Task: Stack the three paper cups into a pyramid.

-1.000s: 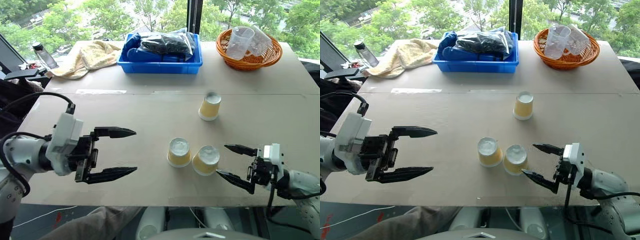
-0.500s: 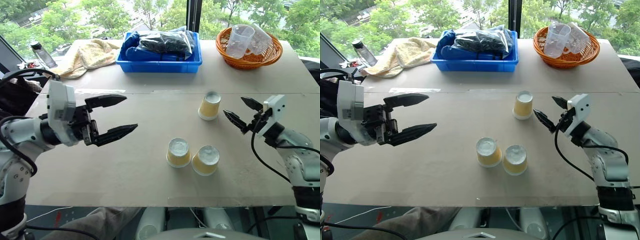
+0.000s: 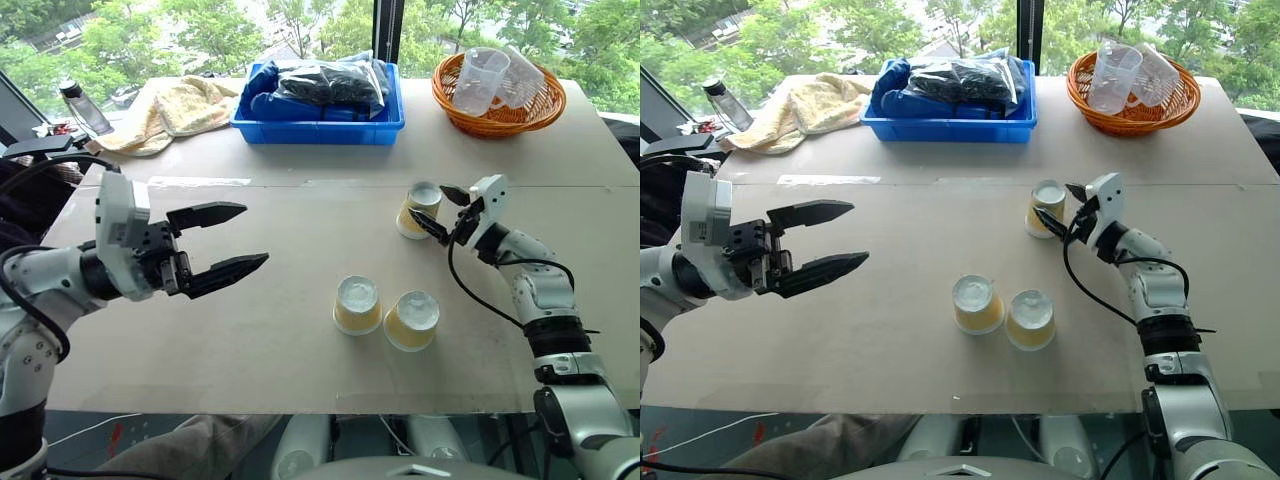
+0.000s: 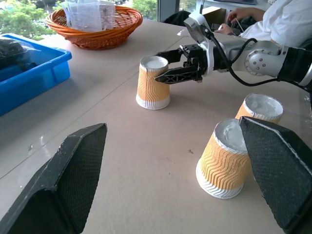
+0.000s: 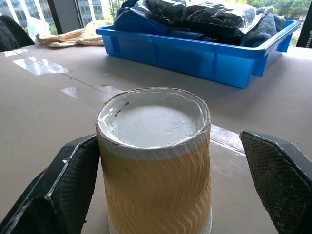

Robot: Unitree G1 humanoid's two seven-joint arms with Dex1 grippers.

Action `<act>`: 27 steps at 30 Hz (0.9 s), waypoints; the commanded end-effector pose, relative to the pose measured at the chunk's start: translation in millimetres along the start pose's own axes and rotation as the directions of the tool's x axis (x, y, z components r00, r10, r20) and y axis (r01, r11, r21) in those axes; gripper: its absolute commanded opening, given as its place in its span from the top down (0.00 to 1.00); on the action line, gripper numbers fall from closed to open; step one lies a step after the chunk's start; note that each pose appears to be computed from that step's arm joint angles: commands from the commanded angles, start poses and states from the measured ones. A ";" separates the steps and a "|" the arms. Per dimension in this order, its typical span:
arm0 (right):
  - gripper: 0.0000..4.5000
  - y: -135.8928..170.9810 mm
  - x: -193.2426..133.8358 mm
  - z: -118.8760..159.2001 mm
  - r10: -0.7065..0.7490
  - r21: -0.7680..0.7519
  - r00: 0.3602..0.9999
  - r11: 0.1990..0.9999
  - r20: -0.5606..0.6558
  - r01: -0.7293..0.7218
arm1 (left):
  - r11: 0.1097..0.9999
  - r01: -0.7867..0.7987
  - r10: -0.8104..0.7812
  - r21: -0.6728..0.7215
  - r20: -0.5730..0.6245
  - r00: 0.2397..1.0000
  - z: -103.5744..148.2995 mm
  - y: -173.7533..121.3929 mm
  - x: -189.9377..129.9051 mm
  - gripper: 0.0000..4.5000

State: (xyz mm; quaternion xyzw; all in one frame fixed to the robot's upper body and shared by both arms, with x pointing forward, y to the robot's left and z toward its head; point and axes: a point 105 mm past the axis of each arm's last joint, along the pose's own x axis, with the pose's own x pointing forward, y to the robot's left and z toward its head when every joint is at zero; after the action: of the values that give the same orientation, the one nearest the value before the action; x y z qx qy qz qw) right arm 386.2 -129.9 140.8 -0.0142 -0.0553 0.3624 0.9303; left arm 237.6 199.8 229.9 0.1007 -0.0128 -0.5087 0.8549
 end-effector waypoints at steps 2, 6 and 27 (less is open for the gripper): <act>0.01 7.2 8.0 18.1 0.055 -0.017 0.995 0.998 0.078 -0.054 | 0.999 0.017 -0.017 0.036 0.005 1.000 7.8 -3.5 -3.3 0.00; 0.12 11.2 9.8 17.4 0.074 -0.007 0.994 0.997 0.085 -0.073 | 0.999 0.030 -0.030 0.040 -0.003 1.000 5.5 -4.9 -3.3 0.00; 0.53 94.9 -49.8 99.7 0.515 -0.076 0.844 0.857 0.147 -0.510 | 0.973 0.223 -0.225 0.063 0.019 0.974 9.9 -22.3 11.7 0.00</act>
State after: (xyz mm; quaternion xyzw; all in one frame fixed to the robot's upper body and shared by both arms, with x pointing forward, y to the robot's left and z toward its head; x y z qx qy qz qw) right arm 298.4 -105.5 217.4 -0.0219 -0.1250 0.5481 0.8267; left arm 229.9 184.0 227.6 0.1095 -0.0060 -0.5788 0.8081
